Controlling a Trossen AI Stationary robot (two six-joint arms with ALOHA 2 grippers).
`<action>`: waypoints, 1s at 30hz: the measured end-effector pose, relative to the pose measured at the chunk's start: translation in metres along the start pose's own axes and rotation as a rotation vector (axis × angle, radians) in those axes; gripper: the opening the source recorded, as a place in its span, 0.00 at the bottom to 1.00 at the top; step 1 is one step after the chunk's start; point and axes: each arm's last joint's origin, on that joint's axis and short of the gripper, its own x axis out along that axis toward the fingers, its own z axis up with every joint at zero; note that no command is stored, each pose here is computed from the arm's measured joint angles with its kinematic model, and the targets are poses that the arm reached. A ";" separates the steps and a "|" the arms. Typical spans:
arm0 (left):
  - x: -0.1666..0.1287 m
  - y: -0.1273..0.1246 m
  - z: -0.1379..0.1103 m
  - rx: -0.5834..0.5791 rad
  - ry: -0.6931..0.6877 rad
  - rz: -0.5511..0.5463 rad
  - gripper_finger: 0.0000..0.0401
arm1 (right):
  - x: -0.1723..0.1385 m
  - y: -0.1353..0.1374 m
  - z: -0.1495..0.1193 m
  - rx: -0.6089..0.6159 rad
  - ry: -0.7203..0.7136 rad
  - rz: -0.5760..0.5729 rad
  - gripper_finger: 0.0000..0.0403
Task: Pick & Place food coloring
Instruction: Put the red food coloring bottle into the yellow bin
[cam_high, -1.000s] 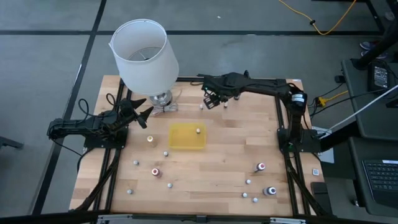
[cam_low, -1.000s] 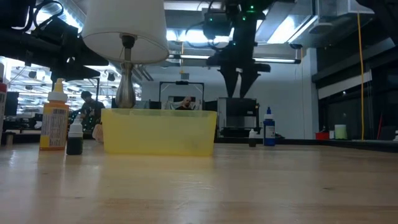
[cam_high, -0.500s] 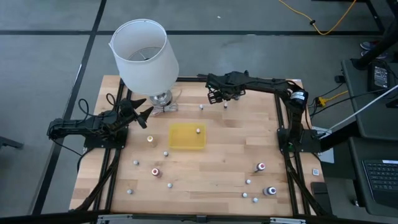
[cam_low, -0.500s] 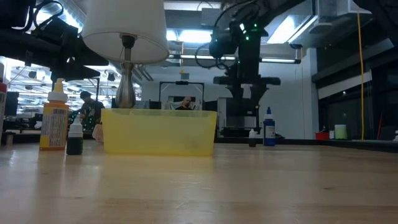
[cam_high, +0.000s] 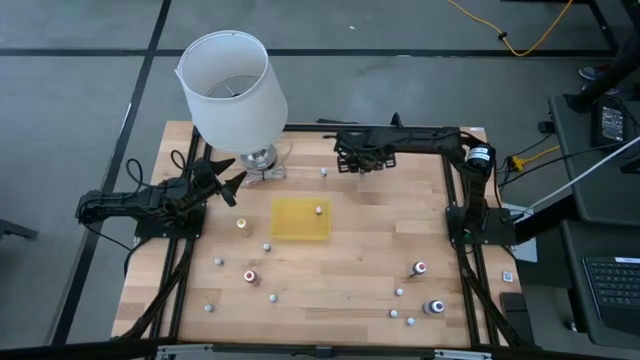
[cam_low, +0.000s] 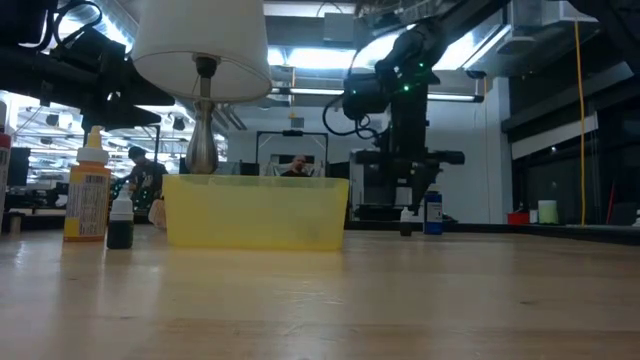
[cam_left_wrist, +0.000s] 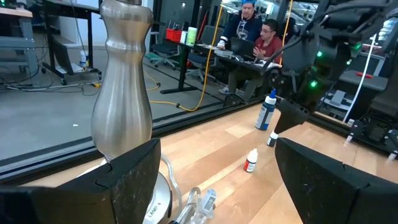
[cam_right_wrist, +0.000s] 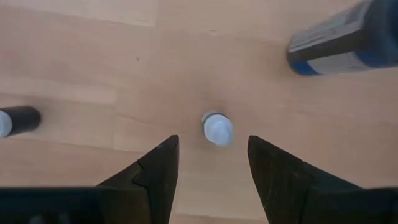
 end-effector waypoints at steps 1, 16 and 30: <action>0.000 0.000 0.000 0.000 0.000 0.000 0.78 | 0.002 0.000 -0.001 0.003 -0.004 0.004 0.48; 0.000 0.000 0.000 0.000 0.000 0.000 0.78 | 0.021 -0.007 -0.003 0.009 -0.043 -0.003 0.47; 0.000 0.000 0.000 0.000 0.000 0.000 0.78 | 0.020 -0.005 -0.002 -0.010 -0.042 0.022 0.15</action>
